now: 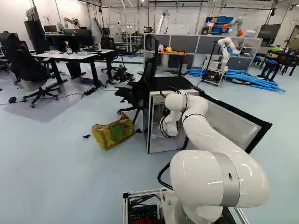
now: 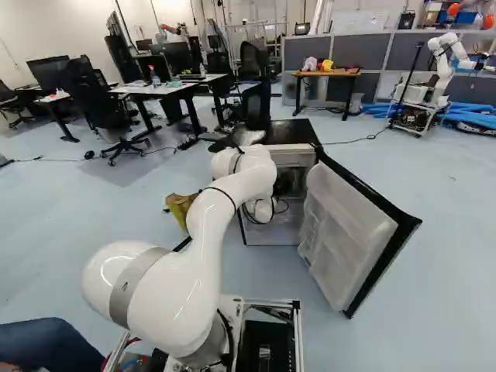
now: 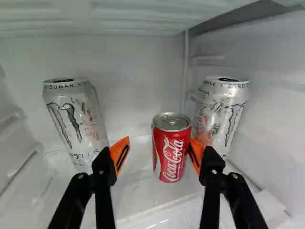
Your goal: Grab a drink from the fridge
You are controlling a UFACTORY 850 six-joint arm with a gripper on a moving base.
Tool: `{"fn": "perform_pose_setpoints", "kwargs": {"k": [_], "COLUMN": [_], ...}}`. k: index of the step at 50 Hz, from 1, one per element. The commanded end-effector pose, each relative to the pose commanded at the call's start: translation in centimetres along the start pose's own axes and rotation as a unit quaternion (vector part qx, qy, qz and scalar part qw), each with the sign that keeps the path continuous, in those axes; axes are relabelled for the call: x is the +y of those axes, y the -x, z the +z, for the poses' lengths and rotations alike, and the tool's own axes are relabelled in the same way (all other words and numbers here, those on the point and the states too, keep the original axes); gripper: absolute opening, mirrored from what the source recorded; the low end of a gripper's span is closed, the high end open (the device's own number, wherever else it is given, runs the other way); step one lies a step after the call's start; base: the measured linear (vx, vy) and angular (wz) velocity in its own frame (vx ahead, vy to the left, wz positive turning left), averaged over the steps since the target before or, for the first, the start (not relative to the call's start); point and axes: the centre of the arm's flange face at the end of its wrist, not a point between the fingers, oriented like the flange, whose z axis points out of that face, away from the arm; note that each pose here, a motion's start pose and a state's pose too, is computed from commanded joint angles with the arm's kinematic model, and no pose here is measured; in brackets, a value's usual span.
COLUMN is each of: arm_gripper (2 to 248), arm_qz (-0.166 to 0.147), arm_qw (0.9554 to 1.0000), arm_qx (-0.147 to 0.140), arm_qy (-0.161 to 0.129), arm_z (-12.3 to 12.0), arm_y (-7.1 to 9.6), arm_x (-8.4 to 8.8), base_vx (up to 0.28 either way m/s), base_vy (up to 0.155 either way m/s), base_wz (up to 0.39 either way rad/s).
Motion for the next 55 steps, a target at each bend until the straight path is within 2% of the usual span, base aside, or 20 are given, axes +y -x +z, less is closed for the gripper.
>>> {"fn": "perform_pose_setpoints", "kwargs": {"k": [26,27,32,33,37,38,55], "arm_gripper": [177,163,163,124,124,95,94], "arm_qz": [0.000,0.000,0.000,0.000,0.000,0.000,0.000], "arm_qw": [1.0000,1.0000,1.0000,1.0000,1.0000,1.0000,1.0000], "arm_qx": [0.003,0.003,0.003,0.003,0.003,0.003,0.002], "arm_qy": [0.000,0.000,0.000,0.000,0.000,0.000,0.000], "arm_z": [0.21,0.21,0.21,0.21,0.21,0.21,0.11], "arm_y": [0.09,0.09,0.09,0.09,0.09,0.09,0.05], "arm_x": [-0.05,-0.05,-0.05,-0.05,-0.05,-0.05,-0.03], "base_vx": [0.000,0.000,0.000,0.000,0.000,0.000,0.000], "base_vy": [0.000,0.000,0.000,0.000,0.000,0.000,0.000], "base_wz": [0.000,0.000,0.000,0.000,0.000,0.000,0.000]}}
